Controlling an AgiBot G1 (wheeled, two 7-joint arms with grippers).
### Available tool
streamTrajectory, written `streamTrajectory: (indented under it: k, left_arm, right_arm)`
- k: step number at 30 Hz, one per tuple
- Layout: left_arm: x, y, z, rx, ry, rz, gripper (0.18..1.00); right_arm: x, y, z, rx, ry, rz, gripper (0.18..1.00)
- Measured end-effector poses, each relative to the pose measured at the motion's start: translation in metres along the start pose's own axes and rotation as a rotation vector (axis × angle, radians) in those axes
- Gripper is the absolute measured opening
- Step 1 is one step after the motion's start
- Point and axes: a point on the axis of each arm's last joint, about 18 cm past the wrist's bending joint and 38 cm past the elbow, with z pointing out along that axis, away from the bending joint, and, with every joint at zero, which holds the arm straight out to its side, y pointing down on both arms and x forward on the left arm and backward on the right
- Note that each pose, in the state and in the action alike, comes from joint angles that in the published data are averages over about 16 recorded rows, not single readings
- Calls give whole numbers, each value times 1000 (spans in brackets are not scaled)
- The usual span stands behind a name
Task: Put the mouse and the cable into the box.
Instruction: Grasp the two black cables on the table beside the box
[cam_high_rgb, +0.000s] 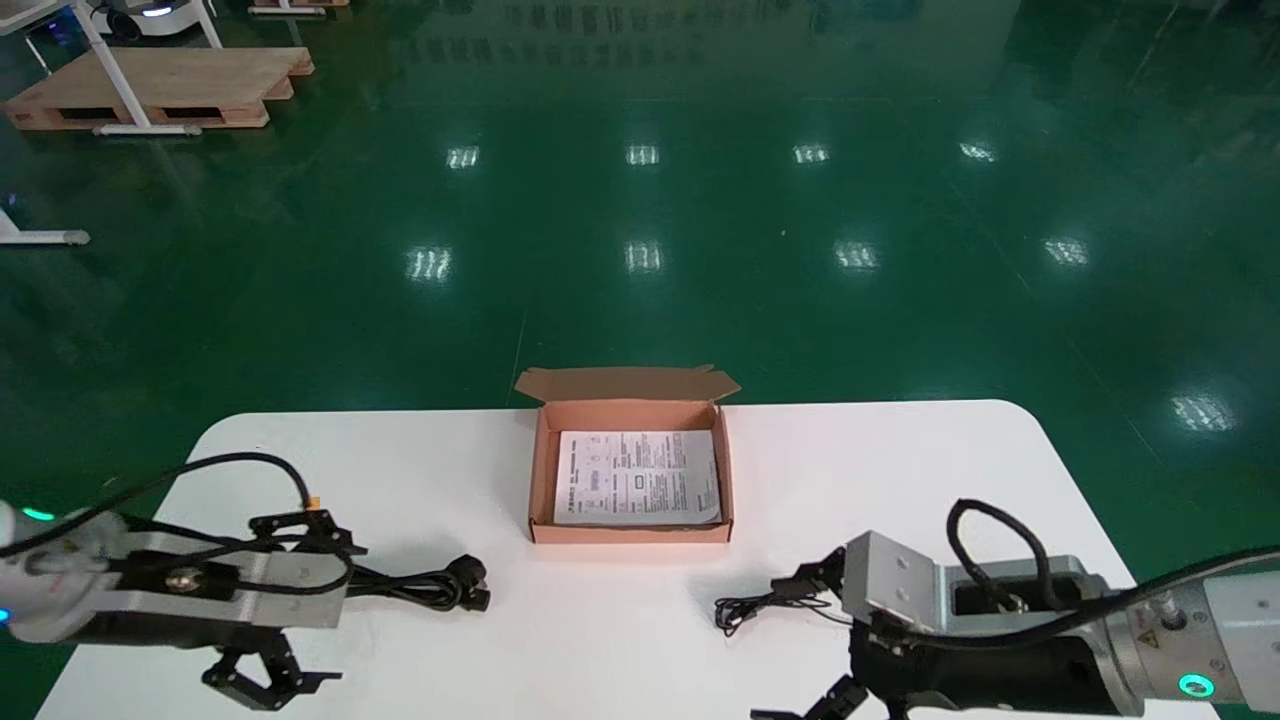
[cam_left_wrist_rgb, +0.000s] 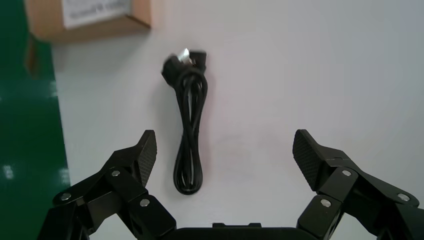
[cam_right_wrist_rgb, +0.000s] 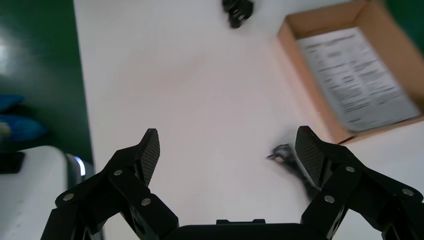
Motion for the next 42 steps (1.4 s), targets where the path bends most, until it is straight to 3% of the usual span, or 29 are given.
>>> streamTrajectory:
  k: [12, 27, 33, 42]
  left_arm:
    - [-4, 15, 77, -144, -31, 21, 1001]
    - [-26, 9, 113, -166, -88, 31, 1001]
    - [-31, 9, 117, -166, -97, 27, 1001]
    - [-33, 10, 119, -164, -93, 24, 1001]
  right_arm:
    - [-8, -3, -1, -11, 2, 3, 1001]
    - [-14, -8, -6, -27, 11, -5, 1001]
    - [-3, 3, 17, -94, 36, -1, 1001]
    - [34, 37, 78, -273, 115, -32, 1001]
